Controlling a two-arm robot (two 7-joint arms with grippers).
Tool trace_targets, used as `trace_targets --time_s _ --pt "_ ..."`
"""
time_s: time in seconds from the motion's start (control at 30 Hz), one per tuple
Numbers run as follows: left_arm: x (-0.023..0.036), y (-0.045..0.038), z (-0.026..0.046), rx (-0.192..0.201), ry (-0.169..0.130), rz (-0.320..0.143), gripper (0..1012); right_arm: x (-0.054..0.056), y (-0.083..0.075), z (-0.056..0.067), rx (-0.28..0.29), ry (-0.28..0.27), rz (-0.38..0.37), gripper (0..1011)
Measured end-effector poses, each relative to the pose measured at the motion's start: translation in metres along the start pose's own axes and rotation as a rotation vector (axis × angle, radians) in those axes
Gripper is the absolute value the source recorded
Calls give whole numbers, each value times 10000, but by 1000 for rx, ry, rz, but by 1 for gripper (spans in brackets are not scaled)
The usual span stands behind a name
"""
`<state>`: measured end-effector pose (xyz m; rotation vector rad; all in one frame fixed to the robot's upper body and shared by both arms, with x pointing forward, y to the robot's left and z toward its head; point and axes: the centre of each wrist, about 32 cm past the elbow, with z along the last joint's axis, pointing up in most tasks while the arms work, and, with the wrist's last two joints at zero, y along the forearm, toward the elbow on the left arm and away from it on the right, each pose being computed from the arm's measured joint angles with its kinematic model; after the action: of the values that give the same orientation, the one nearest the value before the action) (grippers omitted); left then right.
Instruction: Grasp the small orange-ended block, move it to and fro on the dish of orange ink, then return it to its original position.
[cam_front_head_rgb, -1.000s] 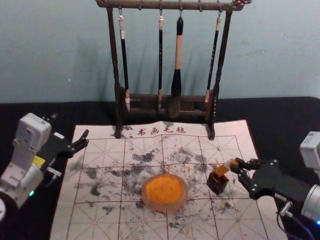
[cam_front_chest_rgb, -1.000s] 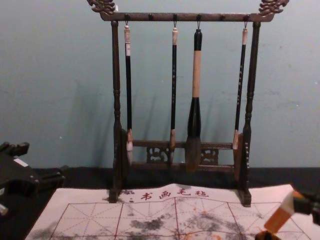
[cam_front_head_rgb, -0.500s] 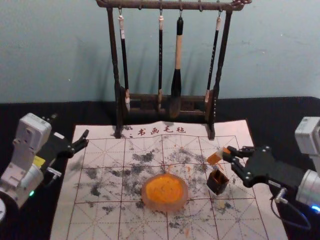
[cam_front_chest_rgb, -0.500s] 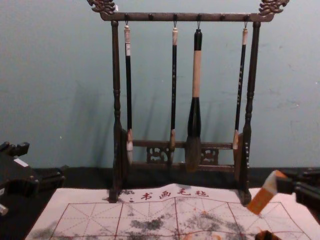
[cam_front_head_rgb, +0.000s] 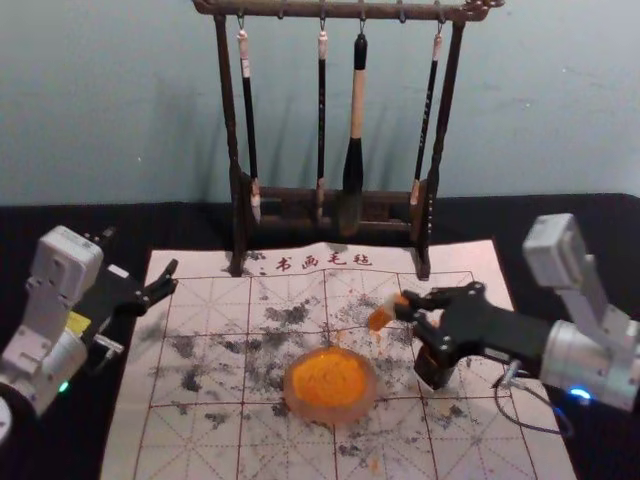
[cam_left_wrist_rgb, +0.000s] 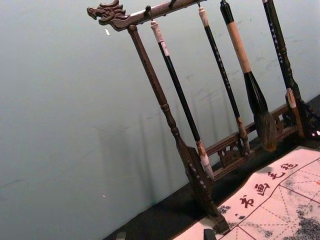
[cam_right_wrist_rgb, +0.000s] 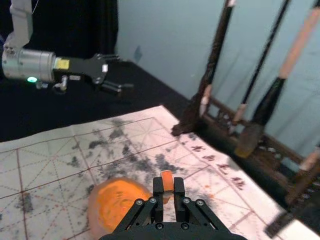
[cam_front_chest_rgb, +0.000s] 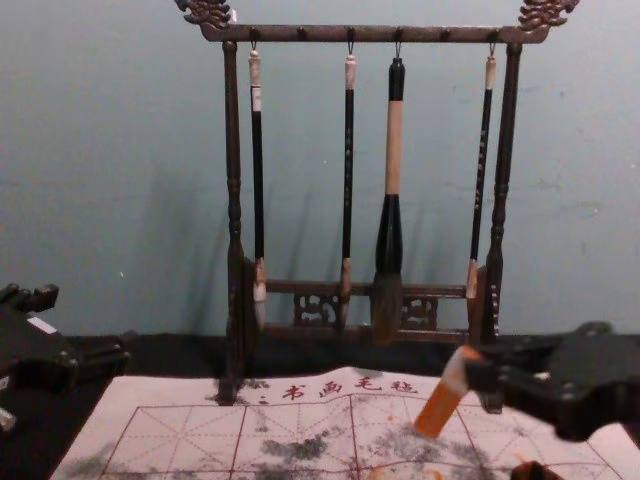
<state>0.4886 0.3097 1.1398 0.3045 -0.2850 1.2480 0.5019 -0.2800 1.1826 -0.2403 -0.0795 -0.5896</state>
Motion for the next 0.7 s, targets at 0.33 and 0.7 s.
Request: trace_targets --time_s 0.33,0.7 --pt "0 0 0 0 0 0 1001 14 231 78 -75 -5 77 98" --pt "0 0 0 0 0 0 1001 -20 325 221 -183 -25 140 98"
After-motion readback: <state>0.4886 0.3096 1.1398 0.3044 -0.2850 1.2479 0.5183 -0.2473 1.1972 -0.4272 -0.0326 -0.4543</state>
